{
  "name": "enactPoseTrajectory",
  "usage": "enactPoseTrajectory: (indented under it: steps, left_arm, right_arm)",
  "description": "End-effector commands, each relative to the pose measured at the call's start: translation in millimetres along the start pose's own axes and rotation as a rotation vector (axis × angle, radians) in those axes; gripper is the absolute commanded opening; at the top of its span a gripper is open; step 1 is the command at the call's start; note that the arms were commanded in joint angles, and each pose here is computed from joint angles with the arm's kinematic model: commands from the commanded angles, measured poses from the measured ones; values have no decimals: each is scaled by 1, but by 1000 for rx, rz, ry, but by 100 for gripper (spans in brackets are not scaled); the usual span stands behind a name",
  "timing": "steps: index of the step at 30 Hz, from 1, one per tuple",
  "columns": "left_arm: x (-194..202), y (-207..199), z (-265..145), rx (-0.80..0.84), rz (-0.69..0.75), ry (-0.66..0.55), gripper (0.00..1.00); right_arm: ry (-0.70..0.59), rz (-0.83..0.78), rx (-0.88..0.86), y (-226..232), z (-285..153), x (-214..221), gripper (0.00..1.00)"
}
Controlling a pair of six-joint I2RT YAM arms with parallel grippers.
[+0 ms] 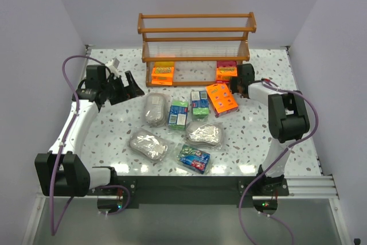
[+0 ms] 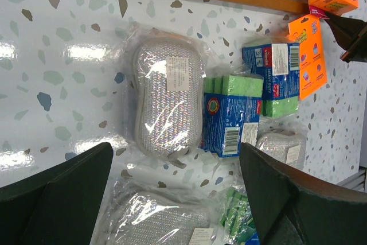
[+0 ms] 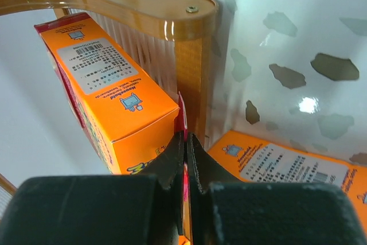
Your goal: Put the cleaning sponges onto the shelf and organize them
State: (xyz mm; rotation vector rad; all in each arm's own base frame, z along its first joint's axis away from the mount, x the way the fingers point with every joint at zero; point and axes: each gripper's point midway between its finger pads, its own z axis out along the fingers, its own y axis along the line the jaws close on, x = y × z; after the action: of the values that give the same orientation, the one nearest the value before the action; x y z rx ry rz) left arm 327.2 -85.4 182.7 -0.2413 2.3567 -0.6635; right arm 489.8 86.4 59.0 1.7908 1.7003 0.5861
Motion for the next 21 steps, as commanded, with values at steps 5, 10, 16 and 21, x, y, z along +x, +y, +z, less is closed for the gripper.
enactPoseTrajectory:
  steps: [5,10,16,21]
  left_arm:
    - [-1,0,-3,1,24,-13,98]
    - [-1,-1,-3,5,21,-15,98]
    - [0,-2,-3,9,15,-13,98]
    - [3,-2,-3,19,8,-11,98]
  right_arm:
    - [51,-33,-63,16,6,2,15]
    - [87,-29,-127,28,-2,7,45]
    - [112,-50,-169,29,-27,7,62]
    - [107,-109,-175,13,-55,-2,68]
